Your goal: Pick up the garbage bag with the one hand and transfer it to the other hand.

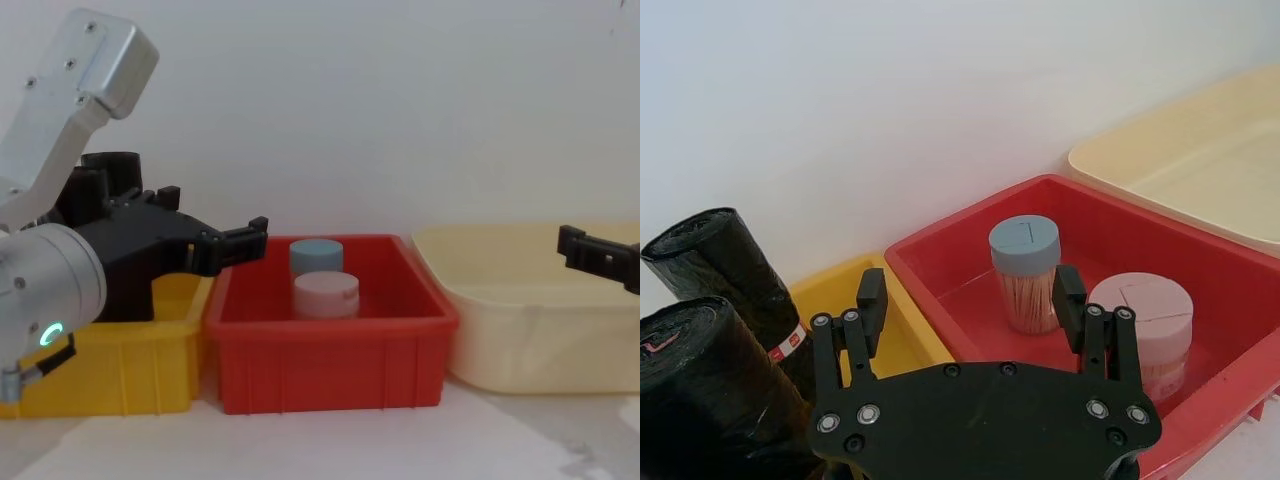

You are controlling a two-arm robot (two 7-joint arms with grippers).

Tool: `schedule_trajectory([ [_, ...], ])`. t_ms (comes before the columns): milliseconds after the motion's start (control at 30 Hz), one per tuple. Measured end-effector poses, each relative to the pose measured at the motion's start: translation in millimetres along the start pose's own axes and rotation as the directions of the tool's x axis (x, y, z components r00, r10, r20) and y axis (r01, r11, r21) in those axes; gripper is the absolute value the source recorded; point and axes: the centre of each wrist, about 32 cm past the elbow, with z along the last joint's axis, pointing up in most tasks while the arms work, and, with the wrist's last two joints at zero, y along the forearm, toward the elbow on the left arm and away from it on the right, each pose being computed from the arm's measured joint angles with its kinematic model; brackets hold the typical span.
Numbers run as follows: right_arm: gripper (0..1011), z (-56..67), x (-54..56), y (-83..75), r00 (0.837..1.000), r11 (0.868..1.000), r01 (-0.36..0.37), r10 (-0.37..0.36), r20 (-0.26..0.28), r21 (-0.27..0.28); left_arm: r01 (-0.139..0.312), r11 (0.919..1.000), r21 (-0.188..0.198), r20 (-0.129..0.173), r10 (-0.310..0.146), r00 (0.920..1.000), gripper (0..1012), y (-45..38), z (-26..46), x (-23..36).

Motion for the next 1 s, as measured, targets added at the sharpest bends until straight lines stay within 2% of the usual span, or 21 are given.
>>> schedule_trajectory([
  [1000,1000,0.0,0.1,-0.2,1.0,1.0,0.0,0.0,0.0,0.0,0.0,1.0,0.0,0.0,0.0,1.0,1001,0.0,0.0,0.0],
])
